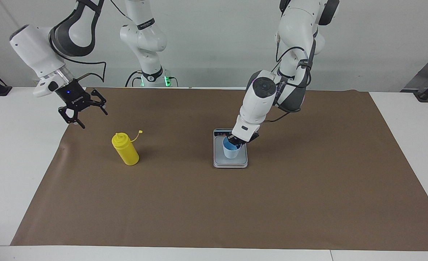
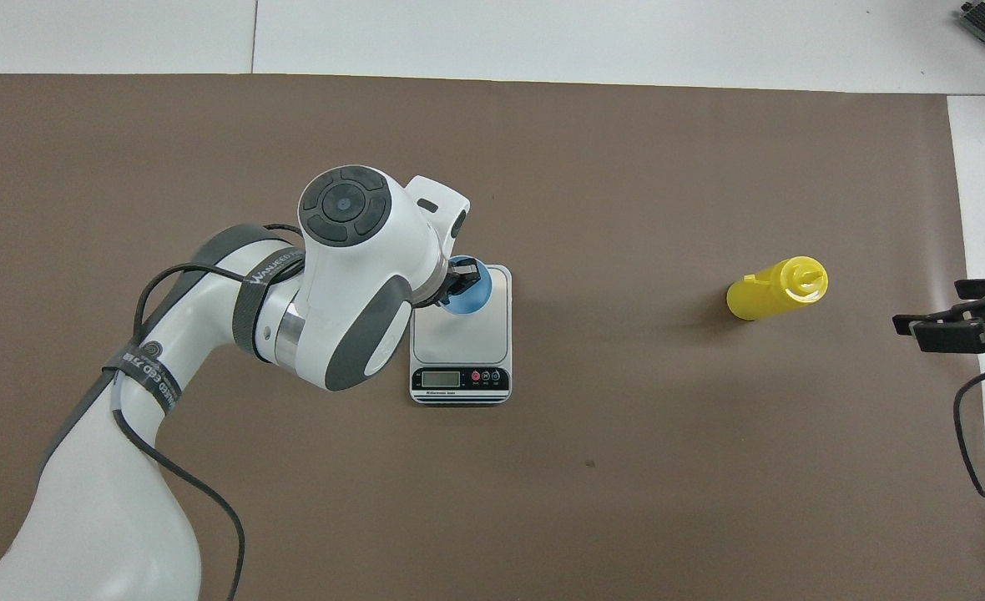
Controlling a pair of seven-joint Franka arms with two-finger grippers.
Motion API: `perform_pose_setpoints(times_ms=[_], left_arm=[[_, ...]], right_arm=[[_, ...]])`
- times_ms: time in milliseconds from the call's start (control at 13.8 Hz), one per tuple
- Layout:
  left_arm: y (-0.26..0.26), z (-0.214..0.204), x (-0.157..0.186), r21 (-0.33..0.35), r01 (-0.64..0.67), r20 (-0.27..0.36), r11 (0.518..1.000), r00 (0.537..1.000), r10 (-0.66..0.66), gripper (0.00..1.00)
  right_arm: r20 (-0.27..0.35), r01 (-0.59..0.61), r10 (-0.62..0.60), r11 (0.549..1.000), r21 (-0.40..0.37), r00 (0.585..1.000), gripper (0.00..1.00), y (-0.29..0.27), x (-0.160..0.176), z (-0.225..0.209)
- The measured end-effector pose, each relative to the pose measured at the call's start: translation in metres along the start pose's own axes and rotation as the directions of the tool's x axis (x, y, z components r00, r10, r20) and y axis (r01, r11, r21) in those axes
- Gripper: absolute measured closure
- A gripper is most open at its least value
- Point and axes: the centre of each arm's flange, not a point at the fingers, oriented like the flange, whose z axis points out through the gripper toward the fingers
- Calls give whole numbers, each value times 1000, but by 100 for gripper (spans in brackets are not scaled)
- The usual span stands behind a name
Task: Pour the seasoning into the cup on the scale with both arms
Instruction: 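Release the cup on the scale while the right gripper reaches the bottle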
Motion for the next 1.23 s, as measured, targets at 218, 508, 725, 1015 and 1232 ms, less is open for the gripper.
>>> perform_pose_setpoints(times_ms=[218,508,725,1015,1232], left_arm=[[-2,3,-1,7,-1,2,1000,1000,1,96],[-2,7,-2,12,-5,0,1000,1000,5,96],[-2,8,-2,10,-6,-3,1000,1000,6,96],[-2,8,-2,10,-6,-4,1000,1000,6,96],[-2,8,-2,11,-6,-4,1000,1000,7,89]], right_arm=[[-118,60,-53,997,55,992,0,18,-29,23],[-203,73,-51,992,104,978,0,36,-55,57],[-274,95,-55,986,134,960,0,32,-65,81],[-312,100,-49,984,148,949,0,31,-68,95],[-348,122,-63,981,150,935,0,30,-69,106]])
